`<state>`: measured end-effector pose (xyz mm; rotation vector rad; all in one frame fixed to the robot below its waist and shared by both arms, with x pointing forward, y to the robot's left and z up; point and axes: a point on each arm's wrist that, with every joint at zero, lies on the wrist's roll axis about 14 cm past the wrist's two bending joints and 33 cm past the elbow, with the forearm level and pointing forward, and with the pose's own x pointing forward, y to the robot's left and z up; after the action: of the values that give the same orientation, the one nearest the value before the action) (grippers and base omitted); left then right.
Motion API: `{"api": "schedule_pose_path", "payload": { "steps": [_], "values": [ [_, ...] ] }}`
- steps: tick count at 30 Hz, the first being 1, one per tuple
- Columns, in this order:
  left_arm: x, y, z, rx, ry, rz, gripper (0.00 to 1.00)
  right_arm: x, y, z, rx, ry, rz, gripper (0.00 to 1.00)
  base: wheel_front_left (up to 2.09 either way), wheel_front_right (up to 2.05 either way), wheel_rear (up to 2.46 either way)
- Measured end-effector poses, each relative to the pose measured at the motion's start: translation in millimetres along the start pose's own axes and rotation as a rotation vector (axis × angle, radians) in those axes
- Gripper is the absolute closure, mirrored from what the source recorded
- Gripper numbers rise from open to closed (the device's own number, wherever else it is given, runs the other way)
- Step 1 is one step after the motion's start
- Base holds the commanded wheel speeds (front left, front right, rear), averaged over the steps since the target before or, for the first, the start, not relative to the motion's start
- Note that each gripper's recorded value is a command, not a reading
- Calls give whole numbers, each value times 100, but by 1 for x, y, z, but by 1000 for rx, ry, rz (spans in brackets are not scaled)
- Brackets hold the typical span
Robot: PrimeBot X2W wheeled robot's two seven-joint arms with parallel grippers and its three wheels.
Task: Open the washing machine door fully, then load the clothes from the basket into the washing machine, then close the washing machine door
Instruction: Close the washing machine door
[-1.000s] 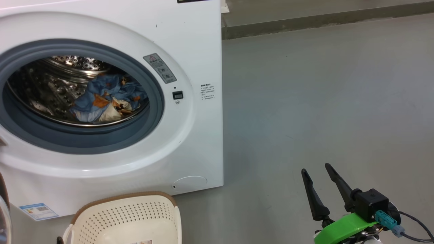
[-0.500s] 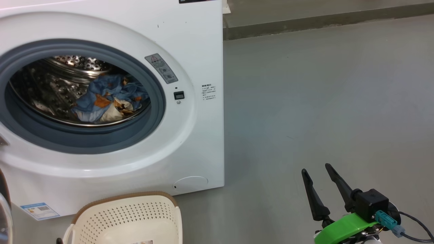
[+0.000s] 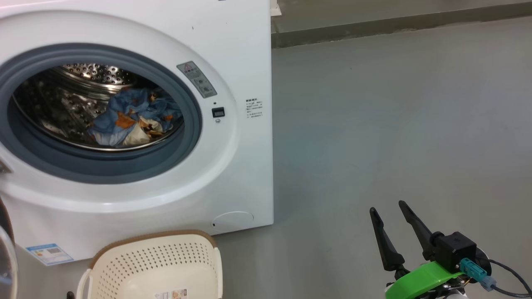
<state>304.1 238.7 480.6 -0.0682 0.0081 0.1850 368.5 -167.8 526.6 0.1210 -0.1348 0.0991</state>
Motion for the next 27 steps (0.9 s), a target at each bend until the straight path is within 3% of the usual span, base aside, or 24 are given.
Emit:
{"api": "schedule_pose_path", "payload": {
  "steps": [15,27],
  "values": [
    [1,2,2,0,-8,17,0,2,0,-4,2,10,2,0,-186,186,0],
    [4,3,4,-6,-13,26,0,3,2,-6,3,16,5,0,-63,63,0]
  ]
}}
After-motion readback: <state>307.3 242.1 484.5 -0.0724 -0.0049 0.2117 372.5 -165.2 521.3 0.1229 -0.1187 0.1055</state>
